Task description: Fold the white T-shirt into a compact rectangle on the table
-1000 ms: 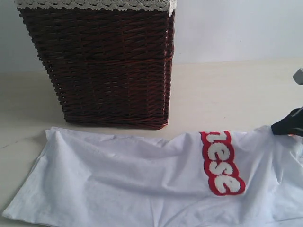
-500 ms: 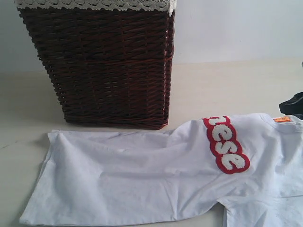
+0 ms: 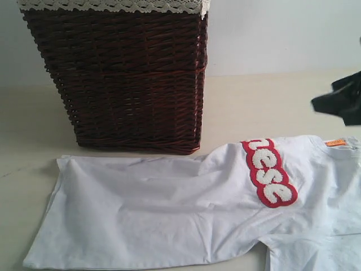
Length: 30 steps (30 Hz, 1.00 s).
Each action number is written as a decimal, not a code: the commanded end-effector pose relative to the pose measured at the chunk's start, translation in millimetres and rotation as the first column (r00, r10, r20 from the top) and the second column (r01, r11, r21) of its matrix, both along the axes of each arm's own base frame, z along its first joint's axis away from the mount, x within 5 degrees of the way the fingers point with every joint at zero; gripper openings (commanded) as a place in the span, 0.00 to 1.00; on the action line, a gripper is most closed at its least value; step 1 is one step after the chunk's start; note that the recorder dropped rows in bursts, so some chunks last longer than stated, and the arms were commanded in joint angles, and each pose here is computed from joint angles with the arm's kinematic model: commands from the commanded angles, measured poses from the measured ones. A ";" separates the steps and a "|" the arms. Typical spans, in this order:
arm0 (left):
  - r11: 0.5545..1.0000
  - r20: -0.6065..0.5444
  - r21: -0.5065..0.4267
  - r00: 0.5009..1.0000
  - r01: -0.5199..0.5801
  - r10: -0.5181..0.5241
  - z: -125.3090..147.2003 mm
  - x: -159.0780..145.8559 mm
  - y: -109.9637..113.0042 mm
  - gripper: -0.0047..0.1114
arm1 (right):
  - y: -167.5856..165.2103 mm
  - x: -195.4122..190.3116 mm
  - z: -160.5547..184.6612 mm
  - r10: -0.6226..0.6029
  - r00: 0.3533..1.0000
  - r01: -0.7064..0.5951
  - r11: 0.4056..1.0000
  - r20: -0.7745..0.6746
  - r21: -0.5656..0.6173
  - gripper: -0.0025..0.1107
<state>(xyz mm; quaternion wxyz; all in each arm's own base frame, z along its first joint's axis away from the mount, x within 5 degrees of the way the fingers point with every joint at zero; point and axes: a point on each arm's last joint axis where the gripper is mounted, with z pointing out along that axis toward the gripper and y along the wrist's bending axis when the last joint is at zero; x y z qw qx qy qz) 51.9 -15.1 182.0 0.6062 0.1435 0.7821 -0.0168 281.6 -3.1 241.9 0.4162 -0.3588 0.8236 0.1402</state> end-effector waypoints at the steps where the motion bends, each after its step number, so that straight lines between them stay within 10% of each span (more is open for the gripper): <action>1: 1.000 0.010 -0.005 1.000 -0.004 0.004 0.1 -0.2 0.2 0.06 | 51.6 -53.0 -12.9 0.463 0.835 -0.517 0.845 -0.295 -0.136 0.55; 11: 1.000 0.010 -0.005 1.000 -0.004 0.004 0.1 -0.2 0.2 0.06 | 102.5 -90.6 -91.1 0.346 0.544 -0.663 0.736 -0.764 -0.139 0.55; 30: 1.000 0.010 -0.005 1.000 -0.004 0.004 0.1 -0.2 0.2 0.06 | 104.2 -104.5 -143.2 0.203 0.557 -0.640 0.723 -0.806 -0.260 0.42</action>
